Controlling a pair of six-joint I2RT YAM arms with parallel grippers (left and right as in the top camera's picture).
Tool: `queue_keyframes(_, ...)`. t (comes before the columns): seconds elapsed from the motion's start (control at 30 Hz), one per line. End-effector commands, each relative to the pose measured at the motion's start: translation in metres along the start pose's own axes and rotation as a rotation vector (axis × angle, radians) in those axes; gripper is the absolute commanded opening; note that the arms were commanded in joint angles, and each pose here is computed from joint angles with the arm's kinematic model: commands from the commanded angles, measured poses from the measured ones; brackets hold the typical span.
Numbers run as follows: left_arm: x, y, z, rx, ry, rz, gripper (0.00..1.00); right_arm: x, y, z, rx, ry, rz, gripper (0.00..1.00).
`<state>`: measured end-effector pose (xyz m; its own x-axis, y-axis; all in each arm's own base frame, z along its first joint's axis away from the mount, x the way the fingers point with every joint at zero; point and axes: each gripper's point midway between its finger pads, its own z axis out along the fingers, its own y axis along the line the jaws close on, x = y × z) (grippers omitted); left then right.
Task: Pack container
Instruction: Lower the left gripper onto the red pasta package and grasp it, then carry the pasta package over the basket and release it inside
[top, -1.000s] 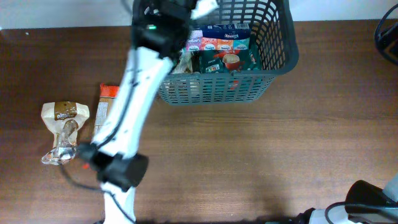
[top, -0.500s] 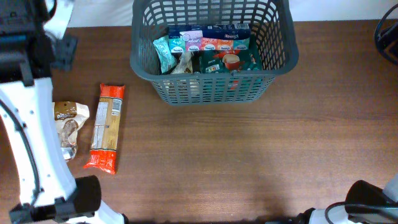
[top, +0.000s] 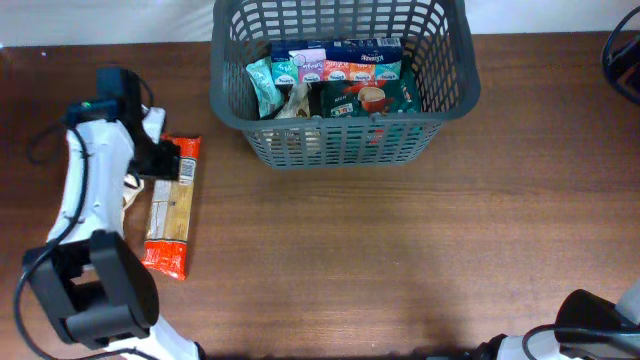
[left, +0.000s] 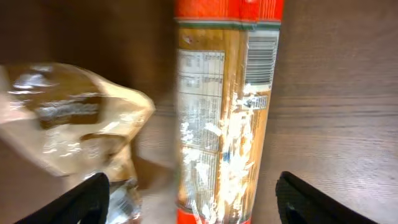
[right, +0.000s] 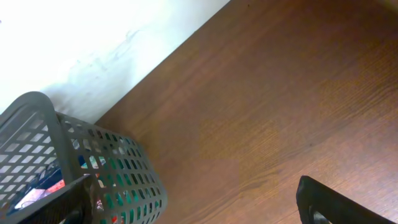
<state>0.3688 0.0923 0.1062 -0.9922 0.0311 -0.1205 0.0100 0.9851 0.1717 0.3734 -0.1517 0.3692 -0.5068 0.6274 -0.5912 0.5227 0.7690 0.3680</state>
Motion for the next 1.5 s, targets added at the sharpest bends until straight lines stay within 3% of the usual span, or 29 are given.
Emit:
queue_keyframes(0.0,0.020,-0.013,0.034,0.028,0.045,-0.008,0.79,-0.001,0.001,0.000,-0.004,-0.004,0.006,0.99)
queue_keyframes(0.17,0.037,-0.025,0.069,0.056,0.081,0.034,0.77,-0.001,0.001,0.000,-0.004,-0.004,0.006,0.99)
queue_keyframes(0.27,0.041,-0.028,0.081,0.062,0.101,0.044,0.69,-0.001,0.001,0.000,-0.004,-0.004,0.006,0.99)
queue_keyframes(0.4,0.038,-0.033,0.093,0.084,0.099,0.042,0.48,-0.001,0.001,0.000,-0.004,-0.004,0.006,0.99)
queue_keyframes(0.53,0.040,-0.035,0.105,0.088,0.120,0.045,0.41,-0.001,0.001,0.000,-0.004,-0.004,0.006,0.99)
queue_keyframes(0.6,0.041,-0.036,0.109,0.091,0.131,0.046,0.30,-0.001,0.001,0.000,-0.004,-0.004,0.006,0.99)
queue_keyframes(0.7,0.043,-0.036,0.108,0.092,0.139,0.047,0.03,-0.001,0.001,0.000,-0.004,-0.004,0.006,0.99)
queue_keyframes(0.93,0.043,-0.032,0.093,0.090,0.168,0.051,0.02,-0.001,0.001,0.000,-0.004,-0.004,0.006,0.99)
queue_keyframes(1.17,-0.015,-0.002,0.006,0.021,0.016,0.034,0.02,-0.001,0.001,0.000,-0.004,-0.004,0.006,0.99)
queue_keyframes(1.33,-0.073,0.029,-0.127,-0.062,-0.319,-0.008,0.02,-0.001,0.001,0.000,-0.004,-0.004,0.006,0.99)
queue_keyframes(1.47,-0.095,0.037,-0.232,-0.144,-0.599,0.071,0.02,-0.001,0.001,0.000,-0.004,-0.004,0.006,0.99)
